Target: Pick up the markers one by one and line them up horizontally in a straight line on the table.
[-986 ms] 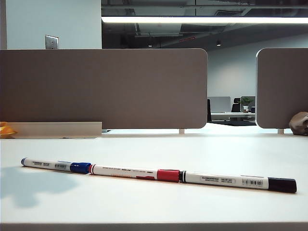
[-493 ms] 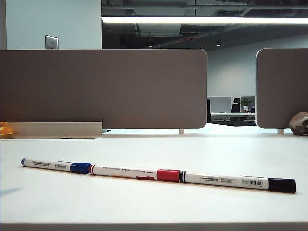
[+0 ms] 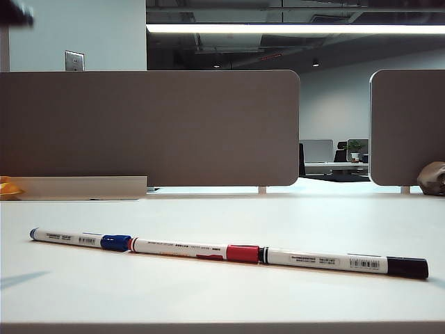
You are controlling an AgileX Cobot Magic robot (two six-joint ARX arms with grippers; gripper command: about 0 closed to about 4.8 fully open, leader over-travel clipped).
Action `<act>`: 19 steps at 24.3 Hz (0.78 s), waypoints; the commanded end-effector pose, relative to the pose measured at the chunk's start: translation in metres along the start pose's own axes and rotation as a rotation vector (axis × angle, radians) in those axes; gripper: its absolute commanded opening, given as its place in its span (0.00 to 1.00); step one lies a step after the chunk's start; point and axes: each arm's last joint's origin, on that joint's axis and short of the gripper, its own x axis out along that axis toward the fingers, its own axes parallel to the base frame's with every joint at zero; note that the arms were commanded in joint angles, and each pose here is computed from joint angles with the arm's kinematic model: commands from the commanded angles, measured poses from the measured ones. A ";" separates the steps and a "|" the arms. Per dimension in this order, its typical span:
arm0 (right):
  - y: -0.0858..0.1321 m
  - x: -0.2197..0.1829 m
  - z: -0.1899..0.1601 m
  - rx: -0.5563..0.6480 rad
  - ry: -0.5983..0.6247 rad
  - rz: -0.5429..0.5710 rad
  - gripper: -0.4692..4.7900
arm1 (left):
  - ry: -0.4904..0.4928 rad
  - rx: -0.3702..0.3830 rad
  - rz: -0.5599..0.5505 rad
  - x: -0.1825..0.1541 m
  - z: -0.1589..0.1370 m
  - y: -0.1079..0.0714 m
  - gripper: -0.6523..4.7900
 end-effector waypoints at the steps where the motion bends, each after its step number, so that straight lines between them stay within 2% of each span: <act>1: 0.000 0.004 -0.014 0.046 -0.025 0.002 0.08 | -0.002 -0.032 -0.094 0.004 -0.018 -0.004 0.11; 3: 0.001 0.005 -0.027 0.088 -0.010 0.005 0.08 | 0.037 -0.062 -0.142 0.006 -0.032 -0.006 0.11; 10: 0.003 0.007 -0.056 0.157 0.049 0.009 0.08 | 0.100 -0.080 -0.159 0.007 -0.055 -0.009 0.11; 19: 0.004 0.006 -0.078 0.171 0.113 0.000 0.08 | 0.129 -0.076 -0.024 0.008 -0.061 -0.006 0.11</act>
